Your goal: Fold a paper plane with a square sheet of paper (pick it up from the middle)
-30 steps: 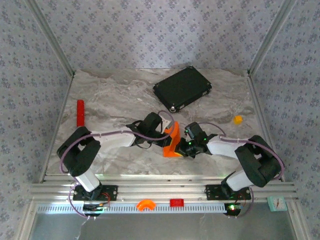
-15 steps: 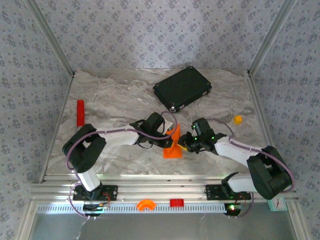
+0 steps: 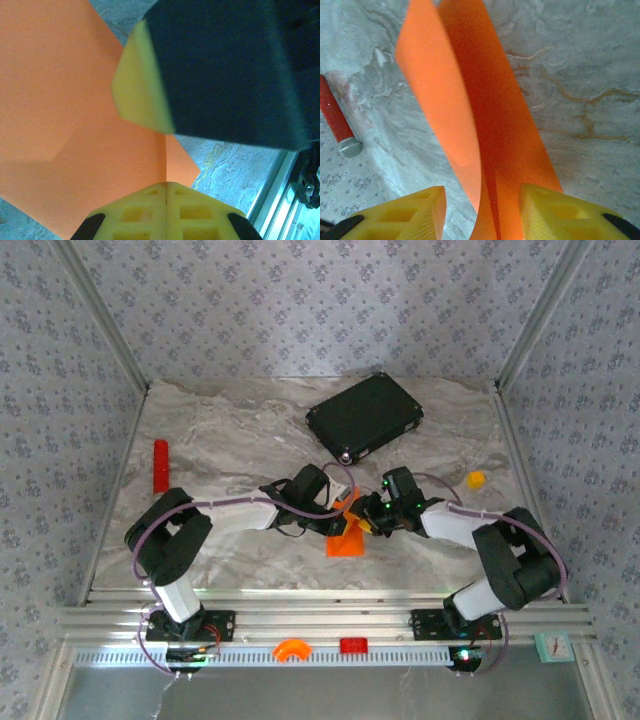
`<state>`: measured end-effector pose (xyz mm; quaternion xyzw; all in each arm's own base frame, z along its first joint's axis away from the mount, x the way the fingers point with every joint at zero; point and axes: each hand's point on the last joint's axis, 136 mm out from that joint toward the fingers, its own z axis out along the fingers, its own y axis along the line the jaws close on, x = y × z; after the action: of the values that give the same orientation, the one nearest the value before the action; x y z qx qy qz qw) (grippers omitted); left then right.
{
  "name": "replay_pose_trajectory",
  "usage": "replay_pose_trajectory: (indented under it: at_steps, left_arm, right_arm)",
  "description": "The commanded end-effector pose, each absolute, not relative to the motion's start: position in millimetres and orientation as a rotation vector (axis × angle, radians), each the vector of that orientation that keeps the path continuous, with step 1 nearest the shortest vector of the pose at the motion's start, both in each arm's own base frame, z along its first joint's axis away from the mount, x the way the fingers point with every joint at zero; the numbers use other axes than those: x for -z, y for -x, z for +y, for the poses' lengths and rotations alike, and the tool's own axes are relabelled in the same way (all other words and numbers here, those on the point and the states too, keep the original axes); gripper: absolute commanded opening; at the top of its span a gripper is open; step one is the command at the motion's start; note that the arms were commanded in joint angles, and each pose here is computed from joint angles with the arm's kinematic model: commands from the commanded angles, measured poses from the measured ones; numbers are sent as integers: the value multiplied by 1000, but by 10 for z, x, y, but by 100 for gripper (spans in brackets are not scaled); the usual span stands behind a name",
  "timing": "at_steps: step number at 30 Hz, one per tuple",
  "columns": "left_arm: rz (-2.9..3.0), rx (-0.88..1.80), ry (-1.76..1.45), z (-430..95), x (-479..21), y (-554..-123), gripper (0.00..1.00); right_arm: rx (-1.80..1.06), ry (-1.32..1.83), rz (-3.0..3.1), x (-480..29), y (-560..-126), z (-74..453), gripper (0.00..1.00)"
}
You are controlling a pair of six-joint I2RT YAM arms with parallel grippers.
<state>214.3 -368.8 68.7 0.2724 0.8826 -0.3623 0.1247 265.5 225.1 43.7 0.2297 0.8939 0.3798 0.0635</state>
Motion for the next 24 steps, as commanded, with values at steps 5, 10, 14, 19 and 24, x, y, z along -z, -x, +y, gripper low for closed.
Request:
replay_pose_trajectory:
  at_steps: [5, 10, 14, 19, 24]
  left_arm:
    - [2535, 1054, -842, -3669, -832, -2115, 14]
    - [2528, 1032, -864, -3652, -841, -2075, 19]
    - [2514, 995, -883, -3639, -871, -2052, 25]
    - [2470, 902, -920, -3579, -924, -1994, 33]
    - [2354, 742, -980, -3520, -1006, -1907, 43]
  right_arm:
    - [-1176, -731, 2673, -456, -2735, 2275, 22]
    - [-1195, -736, 2672, -475, -2736, 2292, 17]
    - [-1200, -739, 2665, -480, -2744, 2291, 11]
    - [-1212, -740, 2654, -501, -2754, 2301, 4]
    - [-1225, -744, 2636, -530, -2764, 2301, 3]
